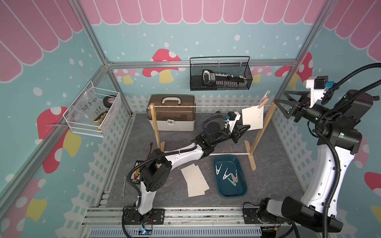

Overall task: Remove the postcards from the strings
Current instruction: Pinch the postcard on the clothesline.

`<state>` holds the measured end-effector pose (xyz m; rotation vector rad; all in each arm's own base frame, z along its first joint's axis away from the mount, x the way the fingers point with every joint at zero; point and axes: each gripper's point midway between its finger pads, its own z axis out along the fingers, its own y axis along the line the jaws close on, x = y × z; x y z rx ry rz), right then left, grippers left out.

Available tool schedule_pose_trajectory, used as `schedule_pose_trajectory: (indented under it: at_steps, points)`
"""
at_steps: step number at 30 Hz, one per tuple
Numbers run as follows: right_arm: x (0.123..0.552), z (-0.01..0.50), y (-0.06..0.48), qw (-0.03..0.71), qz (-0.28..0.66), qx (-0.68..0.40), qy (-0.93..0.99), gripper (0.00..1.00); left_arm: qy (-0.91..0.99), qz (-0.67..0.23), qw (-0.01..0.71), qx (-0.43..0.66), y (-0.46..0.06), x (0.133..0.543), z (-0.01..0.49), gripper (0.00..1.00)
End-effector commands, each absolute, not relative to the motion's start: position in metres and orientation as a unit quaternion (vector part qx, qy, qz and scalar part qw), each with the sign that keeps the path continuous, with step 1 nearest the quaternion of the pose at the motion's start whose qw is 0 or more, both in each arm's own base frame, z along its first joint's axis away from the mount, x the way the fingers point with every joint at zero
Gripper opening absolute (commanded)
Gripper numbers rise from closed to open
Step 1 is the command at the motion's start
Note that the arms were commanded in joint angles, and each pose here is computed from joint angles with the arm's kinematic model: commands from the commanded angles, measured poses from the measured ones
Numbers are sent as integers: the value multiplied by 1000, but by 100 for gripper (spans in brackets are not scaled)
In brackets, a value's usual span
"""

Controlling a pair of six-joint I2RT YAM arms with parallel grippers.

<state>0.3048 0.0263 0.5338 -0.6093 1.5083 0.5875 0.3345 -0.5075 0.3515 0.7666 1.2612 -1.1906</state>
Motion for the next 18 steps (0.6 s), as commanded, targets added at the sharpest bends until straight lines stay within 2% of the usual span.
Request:
schedule_pose_trajectory:
  at_steps: [1,5,18]
  points:
    - [306,539,31,639,308,-300,637,69,516,-520,583,352,-514,326,361,12]
    - [311,540,30,644,306,-304,631,71,513,-526,578,355,-515,324,363,1]
    - [338,527,38,622,340,-302,637,72,492,-560,550,377,-518,313,368,0]
